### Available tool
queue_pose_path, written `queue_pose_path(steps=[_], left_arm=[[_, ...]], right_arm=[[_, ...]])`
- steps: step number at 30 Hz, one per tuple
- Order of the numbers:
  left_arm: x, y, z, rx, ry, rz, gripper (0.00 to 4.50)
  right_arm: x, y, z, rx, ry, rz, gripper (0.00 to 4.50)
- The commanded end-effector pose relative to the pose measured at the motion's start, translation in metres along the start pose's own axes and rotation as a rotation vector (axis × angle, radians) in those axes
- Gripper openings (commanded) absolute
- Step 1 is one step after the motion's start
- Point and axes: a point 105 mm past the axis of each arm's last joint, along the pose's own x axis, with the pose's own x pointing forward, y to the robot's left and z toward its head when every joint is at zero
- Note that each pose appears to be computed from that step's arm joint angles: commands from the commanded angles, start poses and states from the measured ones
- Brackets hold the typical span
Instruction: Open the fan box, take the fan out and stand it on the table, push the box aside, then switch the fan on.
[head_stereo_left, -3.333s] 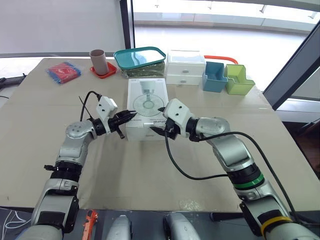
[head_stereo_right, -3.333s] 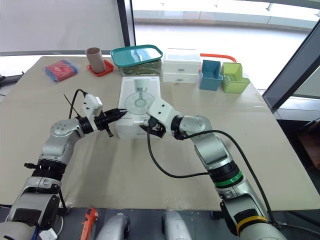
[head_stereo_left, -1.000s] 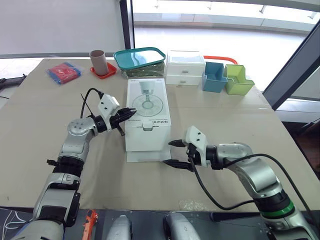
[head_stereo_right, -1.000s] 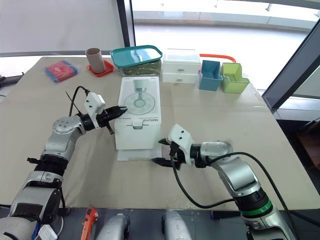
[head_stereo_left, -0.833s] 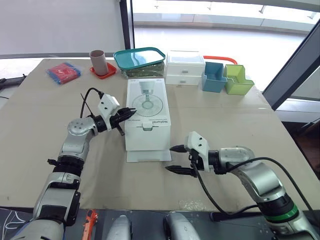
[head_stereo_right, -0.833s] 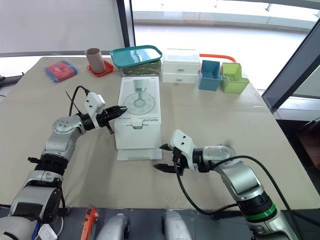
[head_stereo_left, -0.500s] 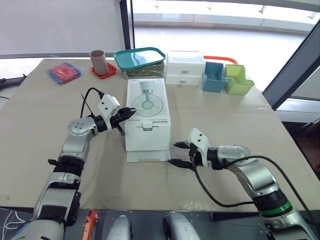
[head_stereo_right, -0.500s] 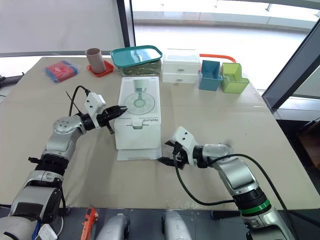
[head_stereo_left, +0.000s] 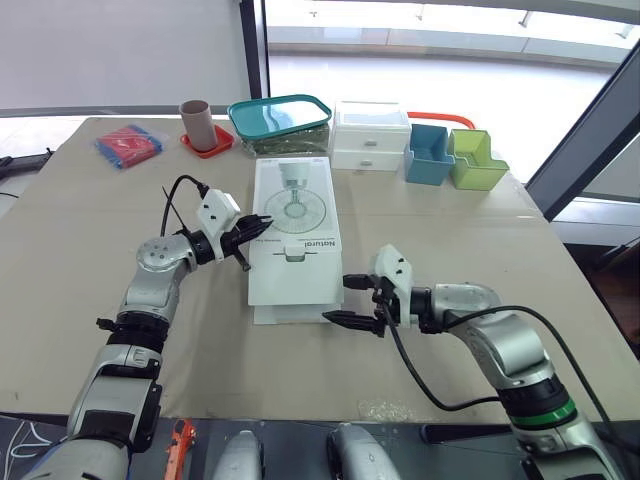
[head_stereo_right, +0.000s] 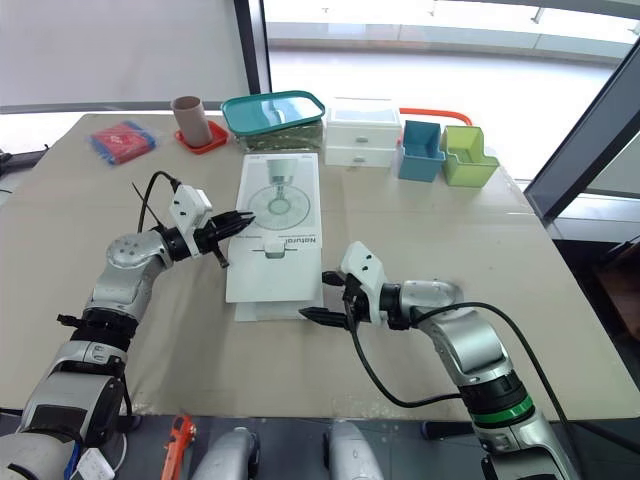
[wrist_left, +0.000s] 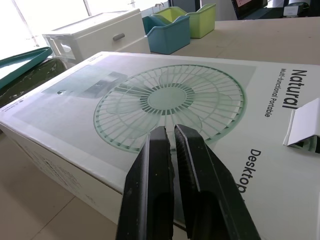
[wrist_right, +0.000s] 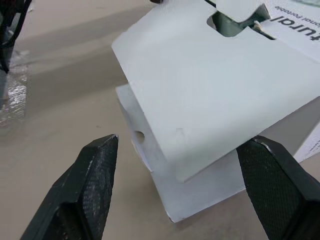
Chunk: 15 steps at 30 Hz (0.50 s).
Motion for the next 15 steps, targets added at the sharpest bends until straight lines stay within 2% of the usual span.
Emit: queue_pose_path(steps=[1, 6, 15], left_arm=[[-0.012, -0.001, -0.019, -0.018, 0.092, -0.033, 0.34], [-0.026, 0.005, -0.015, -0.016, 0.115, -0.103, 0.34], [-0.025, 0.004, -0.011, -0.028, 0.126, -0.174, 0.34]], right_arm=[[-0.005, 0.008, 0.01, -0.023, -0.035, 0.034, 3.73], [-0.005, 0.013, 0.019, 0.007, -0.096, 0.068, 3.73], [-0.009, 0.012, 0.041, 0.06, -0.211, 0.08, 3.73]])
